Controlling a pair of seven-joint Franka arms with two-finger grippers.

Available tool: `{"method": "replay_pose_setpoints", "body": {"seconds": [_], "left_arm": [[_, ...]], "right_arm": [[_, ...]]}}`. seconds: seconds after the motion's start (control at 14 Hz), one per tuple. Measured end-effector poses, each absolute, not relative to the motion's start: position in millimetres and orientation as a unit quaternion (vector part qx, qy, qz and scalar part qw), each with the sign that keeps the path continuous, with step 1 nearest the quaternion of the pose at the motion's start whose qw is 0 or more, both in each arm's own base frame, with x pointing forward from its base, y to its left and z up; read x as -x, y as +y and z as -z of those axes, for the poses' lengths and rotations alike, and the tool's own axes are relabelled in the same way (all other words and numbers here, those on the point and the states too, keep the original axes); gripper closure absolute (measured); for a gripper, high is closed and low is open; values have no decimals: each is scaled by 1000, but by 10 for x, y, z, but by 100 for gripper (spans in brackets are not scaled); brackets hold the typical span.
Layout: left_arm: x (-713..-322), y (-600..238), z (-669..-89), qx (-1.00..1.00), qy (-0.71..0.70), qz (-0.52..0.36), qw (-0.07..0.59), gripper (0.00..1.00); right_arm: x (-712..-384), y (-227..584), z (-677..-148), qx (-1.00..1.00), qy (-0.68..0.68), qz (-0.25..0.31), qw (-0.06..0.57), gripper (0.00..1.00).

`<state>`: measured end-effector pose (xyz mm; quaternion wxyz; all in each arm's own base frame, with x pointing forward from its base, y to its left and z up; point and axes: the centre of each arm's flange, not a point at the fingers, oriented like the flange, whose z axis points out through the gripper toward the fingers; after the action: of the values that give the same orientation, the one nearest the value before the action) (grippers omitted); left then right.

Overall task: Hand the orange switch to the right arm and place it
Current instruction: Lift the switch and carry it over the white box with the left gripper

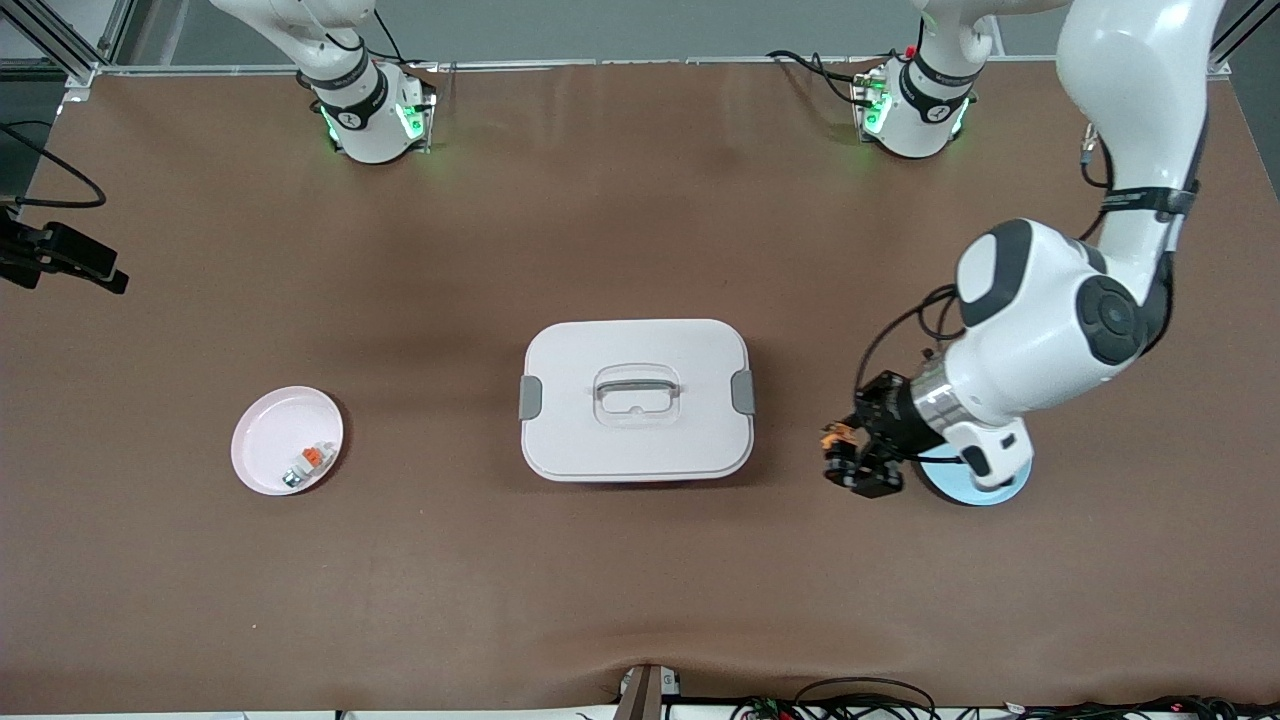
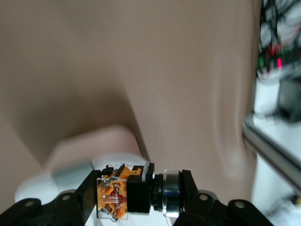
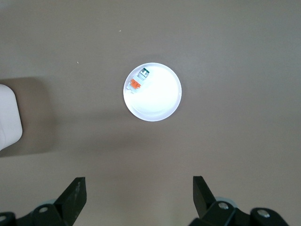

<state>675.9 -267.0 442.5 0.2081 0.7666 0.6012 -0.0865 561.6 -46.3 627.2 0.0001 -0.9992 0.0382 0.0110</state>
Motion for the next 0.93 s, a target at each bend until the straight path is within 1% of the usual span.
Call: {"method": "replay_pose_setpoints", "body": {"seconds": [0.29,0.64,0.78,0.93], "left_arm": [[-6663,-3497,-4856,-715,619,122,301,27],[-6167,-4534,-5052,-675,619,137,376,27],[-5989,-4794,-5066,-666,623,152,382,27],[-5836,-4960,-5008,-671,627,174,355,27]], "right_arm": [[-5610,-464,-6251,999,38,-15,0,0],[-5629,-469,-6207,999,38,-19,1,0],[-5653,-486,-6158,999,40,-23,1,0],[-5662,-511,-6123,999,42,-27,2,0]]}}
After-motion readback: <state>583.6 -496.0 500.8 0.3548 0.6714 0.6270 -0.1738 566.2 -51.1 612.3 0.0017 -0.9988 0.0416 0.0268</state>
